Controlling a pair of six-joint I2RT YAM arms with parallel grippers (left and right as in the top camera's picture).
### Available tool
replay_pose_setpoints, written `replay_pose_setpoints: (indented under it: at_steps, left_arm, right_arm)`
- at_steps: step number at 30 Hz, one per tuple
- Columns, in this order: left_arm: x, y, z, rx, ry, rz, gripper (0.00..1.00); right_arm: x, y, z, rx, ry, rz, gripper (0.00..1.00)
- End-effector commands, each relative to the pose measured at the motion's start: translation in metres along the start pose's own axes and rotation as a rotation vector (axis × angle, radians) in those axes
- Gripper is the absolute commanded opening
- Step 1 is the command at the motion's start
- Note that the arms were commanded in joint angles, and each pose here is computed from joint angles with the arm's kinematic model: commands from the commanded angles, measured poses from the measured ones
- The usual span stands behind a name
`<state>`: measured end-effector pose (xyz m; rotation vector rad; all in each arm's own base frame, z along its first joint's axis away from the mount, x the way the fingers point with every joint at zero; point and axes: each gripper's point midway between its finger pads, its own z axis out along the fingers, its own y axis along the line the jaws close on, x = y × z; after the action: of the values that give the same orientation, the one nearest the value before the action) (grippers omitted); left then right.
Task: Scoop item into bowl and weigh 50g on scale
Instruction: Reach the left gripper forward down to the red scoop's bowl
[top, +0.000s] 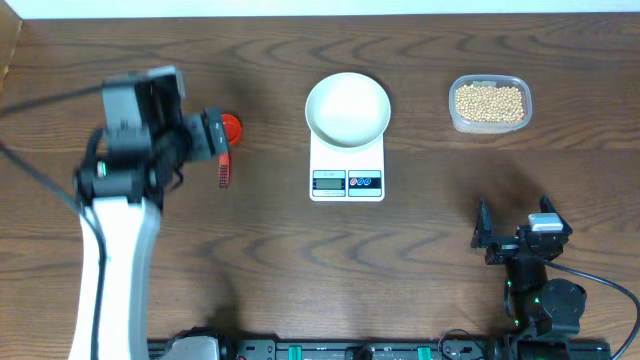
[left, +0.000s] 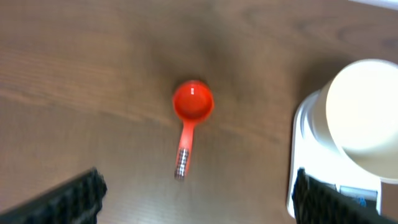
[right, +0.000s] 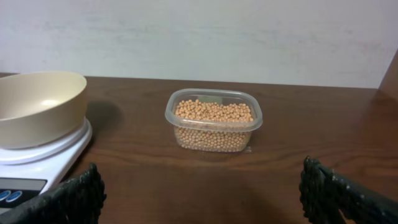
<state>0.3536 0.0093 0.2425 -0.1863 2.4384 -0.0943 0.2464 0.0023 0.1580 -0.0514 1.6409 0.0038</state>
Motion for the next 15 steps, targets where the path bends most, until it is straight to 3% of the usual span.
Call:
replay_pose_setpoints:
  at_steps: [1, 7, 15]
  left_arm:
    - [-0.028, -0.004, 0.021, 0.008, 0.076, -0.02, 0.98]
    - [-0.023, 0.001, 0.085, -0.009, 0.21, 0.017, 0.98]
    - [0.004, 0.007, 0.134, -0.023, 0.329, 0.016, 0.98]
  right_arm:
    - [0.0, 0.003, 0.0, -0.015, -0.002, -0.012, 0.99]
    - [0.0, 0.003, 0.0, -0.015, -0.002, -0.012, 0.99]
    - [0.0, 0.003, 0.0, -0.015, -0.002, -0.012, 0.99]
